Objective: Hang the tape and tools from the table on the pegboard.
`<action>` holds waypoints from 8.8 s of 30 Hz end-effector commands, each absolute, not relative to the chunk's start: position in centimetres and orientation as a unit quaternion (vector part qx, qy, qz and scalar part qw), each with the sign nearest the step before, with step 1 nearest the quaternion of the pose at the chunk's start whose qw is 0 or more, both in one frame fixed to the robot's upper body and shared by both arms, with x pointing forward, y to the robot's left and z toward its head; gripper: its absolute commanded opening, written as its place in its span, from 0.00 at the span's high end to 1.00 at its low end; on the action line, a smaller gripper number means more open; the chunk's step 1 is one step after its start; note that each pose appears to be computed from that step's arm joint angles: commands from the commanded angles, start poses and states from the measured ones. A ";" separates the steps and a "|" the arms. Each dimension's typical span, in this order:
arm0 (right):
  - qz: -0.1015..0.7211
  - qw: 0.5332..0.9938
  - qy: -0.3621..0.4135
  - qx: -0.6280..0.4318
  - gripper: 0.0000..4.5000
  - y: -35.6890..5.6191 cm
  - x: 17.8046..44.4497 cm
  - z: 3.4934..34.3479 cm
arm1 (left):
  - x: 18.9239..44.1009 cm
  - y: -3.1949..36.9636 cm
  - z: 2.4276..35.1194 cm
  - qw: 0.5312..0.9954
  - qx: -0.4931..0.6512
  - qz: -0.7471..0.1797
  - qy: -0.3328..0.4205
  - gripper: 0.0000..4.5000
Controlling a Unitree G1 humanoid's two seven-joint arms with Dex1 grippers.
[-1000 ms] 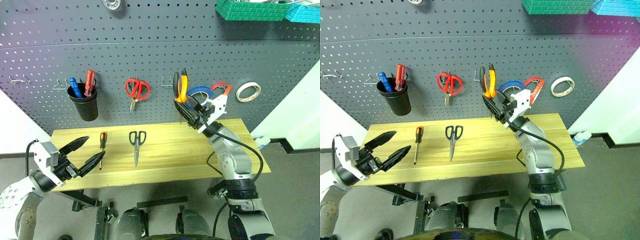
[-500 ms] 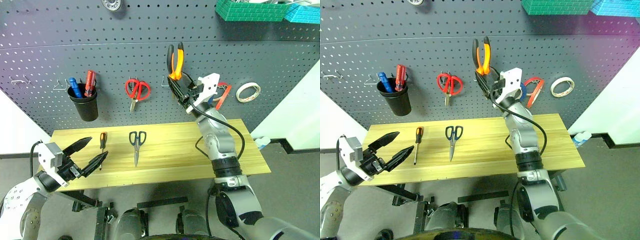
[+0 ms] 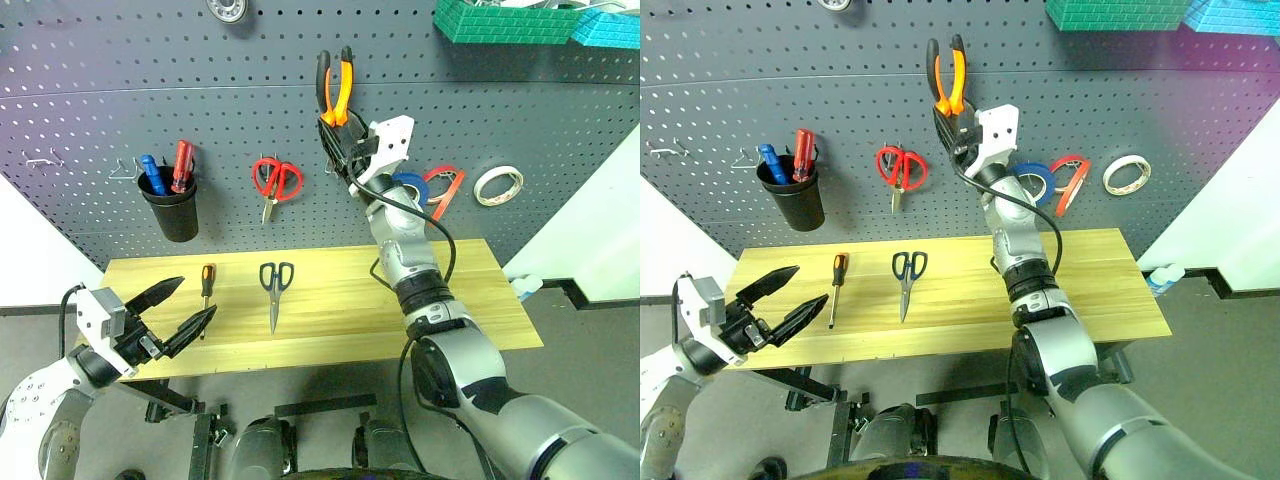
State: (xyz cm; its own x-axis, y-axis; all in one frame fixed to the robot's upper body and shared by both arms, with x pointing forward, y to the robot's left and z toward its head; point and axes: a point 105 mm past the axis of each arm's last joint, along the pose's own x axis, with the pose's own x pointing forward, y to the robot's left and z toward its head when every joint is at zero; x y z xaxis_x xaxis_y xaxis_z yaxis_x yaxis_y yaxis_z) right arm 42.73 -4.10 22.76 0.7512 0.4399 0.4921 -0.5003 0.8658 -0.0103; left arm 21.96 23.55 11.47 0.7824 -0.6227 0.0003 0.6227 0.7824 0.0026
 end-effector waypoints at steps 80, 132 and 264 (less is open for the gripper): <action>0.170 0.949 -0.266 -0.015 0.01 -5.0 43.7 21.8 | 16.1 23.3 12.4 0.947 -0.009 -0.317 0.060 0.00; 0.423 0.890 -0.170 0.002 0.01 -12.2 32.0 15.7 | 25.7 21.0 12.0 0.927 0.000 -0.372 -0.051 0.00; 0.558 0.830 0.004 -0.009 0.01 -16.5 20.8 9.6 | 34.7 15.1 -2.4 0.936 0.031 -0.086 0.339 0.00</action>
